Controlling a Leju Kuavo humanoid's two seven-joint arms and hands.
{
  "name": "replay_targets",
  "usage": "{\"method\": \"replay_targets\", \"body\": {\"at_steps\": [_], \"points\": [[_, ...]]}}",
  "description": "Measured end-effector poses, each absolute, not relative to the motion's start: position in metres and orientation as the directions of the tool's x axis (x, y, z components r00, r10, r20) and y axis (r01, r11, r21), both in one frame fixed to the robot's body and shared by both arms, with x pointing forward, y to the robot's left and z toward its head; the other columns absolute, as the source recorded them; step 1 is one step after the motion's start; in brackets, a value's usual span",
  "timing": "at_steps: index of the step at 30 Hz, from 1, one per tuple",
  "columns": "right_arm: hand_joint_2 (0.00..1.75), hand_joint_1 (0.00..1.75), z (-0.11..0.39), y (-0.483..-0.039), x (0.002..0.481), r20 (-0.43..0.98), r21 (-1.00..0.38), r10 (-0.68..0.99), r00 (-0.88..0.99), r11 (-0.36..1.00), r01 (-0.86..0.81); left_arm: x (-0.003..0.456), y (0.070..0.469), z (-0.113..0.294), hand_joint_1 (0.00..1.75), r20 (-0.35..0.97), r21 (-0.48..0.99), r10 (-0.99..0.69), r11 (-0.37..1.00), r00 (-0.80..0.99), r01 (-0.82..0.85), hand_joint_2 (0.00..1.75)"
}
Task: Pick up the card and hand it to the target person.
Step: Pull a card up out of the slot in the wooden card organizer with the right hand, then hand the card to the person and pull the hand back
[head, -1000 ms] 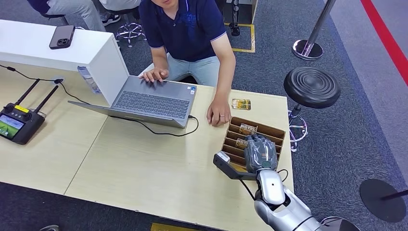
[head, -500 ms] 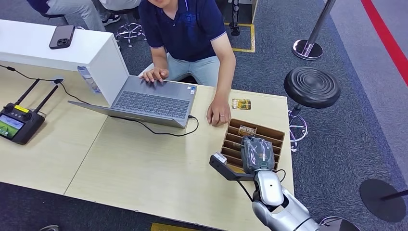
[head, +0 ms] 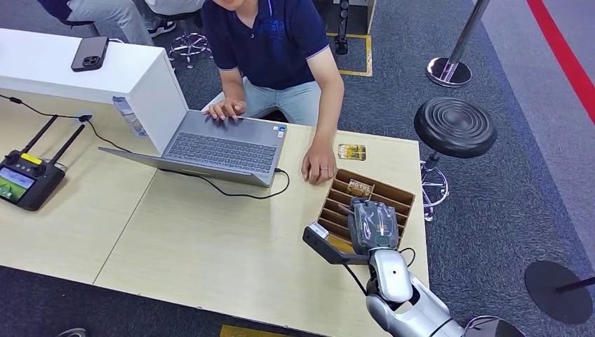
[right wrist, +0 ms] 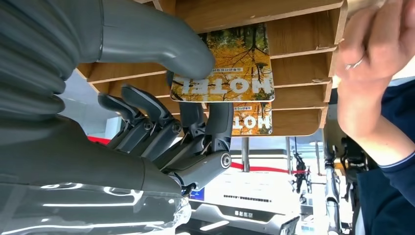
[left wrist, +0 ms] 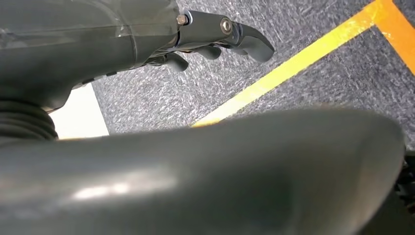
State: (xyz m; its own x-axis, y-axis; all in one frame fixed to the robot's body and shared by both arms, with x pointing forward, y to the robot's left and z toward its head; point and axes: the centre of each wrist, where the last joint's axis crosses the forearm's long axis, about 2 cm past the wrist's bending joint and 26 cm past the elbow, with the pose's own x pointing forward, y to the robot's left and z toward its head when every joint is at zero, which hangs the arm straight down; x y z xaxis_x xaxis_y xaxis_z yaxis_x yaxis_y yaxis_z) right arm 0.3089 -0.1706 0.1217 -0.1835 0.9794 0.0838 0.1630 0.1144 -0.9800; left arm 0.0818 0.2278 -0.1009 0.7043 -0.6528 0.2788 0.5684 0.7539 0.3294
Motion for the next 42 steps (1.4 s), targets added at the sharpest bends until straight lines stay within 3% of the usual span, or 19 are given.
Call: {"method": "replay_targets", "body": {"at_steps": [6,20,24,28,33,37,42], "points": [[1.75,1.75,0.134,-0.169,0.313,0.149,-0.962,0.97,-0.192,0.188,0.2,0.083,0.229,-0.101,0.0,0.281,0.322,-0.642,0.764,0.714,0.56,0.0],[1.75,1.75,0.223,-0.171,0.327,0.288,-0.818,0.911,-0.294,0.394,0.42,0.086,0.231,-0.101,0.0,0.269,0.328,-0.656,0.751,0.705,0.573,0.0],[1.75,1.75,0.241,-0.169,0.325,0.378,-0.749,0.855,-0.356,0.508,0.424,0.085,0.232,-0.101,0.0,0.268,0.326,-0.655,0.752,0.706,0.573,0.0],[1.75,1.75,0.248,-0.164,0.327,0.489,-0.703,0.774,-0.402,0.623,0.344,0.084,0.234,-0.101,0.0,0.265,0.326,-0.655,0.752,0.708,0.573,0.0],[1.75,1.75,0.227,-0.147,0.331,0.569,-0.718,0.72,-0.398,0.67,0.186,0.085,0.234,-0.101,0.0,0.266,0.328,-0.659,0.748,0.703,0.577,0.0],[1.75,1.75,0.189,-0.118,0.33,0.632,-0.736,0.675,-0.381,0.676,-0.023,0.087,0.234,-0.101,0.0,0.267,0.327,-0.668,0.741,0.695,0.587,0.0],[1.75,1.75,0.166,-0.098,0.326,0.635,-0.751,0.675,-0.376,0.653,-0.095,0.088,0.231,-0.1,0.0,0.258,0.33,-0.682,0.728,0.684,0.601,0.0]]}}
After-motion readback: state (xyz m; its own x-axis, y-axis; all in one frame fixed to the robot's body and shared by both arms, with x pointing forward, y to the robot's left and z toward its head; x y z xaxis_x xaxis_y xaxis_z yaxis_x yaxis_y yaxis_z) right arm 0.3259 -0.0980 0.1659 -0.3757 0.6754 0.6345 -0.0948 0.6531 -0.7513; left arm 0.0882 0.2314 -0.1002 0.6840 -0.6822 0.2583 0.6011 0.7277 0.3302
